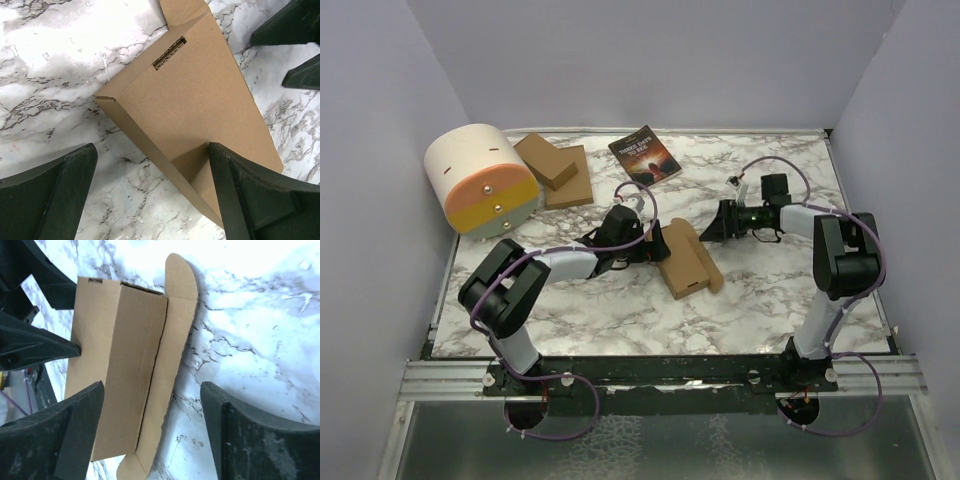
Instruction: Fold the paper box
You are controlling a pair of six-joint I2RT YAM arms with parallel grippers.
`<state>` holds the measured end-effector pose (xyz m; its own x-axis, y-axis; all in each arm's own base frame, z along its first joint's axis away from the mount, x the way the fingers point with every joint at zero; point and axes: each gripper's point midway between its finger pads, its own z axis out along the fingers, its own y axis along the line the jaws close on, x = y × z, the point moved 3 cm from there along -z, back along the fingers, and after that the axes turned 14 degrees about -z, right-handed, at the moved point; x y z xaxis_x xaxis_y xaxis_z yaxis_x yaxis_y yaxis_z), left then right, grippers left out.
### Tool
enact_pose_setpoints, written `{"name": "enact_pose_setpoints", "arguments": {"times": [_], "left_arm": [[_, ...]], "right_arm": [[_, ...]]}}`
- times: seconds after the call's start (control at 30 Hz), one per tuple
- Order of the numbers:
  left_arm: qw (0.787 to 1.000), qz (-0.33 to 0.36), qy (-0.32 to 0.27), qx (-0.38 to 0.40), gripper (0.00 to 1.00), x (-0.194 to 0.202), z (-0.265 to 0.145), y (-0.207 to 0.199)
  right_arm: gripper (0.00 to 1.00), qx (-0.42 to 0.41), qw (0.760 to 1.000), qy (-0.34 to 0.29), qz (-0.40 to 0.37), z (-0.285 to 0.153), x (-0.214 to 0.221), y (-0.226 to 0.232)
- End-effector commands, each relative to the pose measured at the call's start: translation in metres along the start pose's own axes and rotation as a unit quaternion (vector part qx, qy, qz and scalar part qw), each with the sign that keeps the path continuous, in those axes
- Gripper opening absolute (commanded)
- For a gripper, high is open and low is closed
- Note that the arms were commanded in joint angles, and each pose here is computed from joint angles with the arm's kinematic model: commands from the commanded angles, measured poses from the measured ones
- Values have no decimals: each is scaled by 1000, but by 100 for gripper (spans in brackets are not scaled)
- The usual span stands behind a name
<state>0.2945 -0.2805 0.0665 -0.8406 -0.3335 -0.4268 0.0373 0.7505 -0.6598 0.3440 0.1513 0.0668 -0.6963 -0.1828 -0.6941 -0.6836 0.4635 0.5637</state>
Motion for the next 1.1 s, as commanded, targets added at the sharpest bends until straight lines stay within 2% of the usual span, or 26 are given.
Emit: {"name": "enact_pose_setpoints", "arguments": {"times": [0.0,0.1,0.13,0.2,0.6,0.93,1.07], "left_arm": [[999,16,22,-34,95,10,3,18],[999,19,25,-31,95,10,5,17],[999,19,26,-31,95,10,5,17],[999,22,26,-30,95,9,6,16],[998,45,33,-12,95,-6,20,4],[997,59,47,2,95,-19,41,2],[997,60,45,11,95,-26,43,0]], "right_arm": [[63,72,990,-16,-117,-21,-31,-4],[23,72,987,0,-142,-22,-30,-2],[17,70,988,9,-141,-19,-25,-2],[11,64,988,27,-138,-13,-16,0],[8,12,990,92,-104,19,20,20],[9,-17,990,103,-99,27,27,35],[12,8,986,106,-125,20,20,29]]}}
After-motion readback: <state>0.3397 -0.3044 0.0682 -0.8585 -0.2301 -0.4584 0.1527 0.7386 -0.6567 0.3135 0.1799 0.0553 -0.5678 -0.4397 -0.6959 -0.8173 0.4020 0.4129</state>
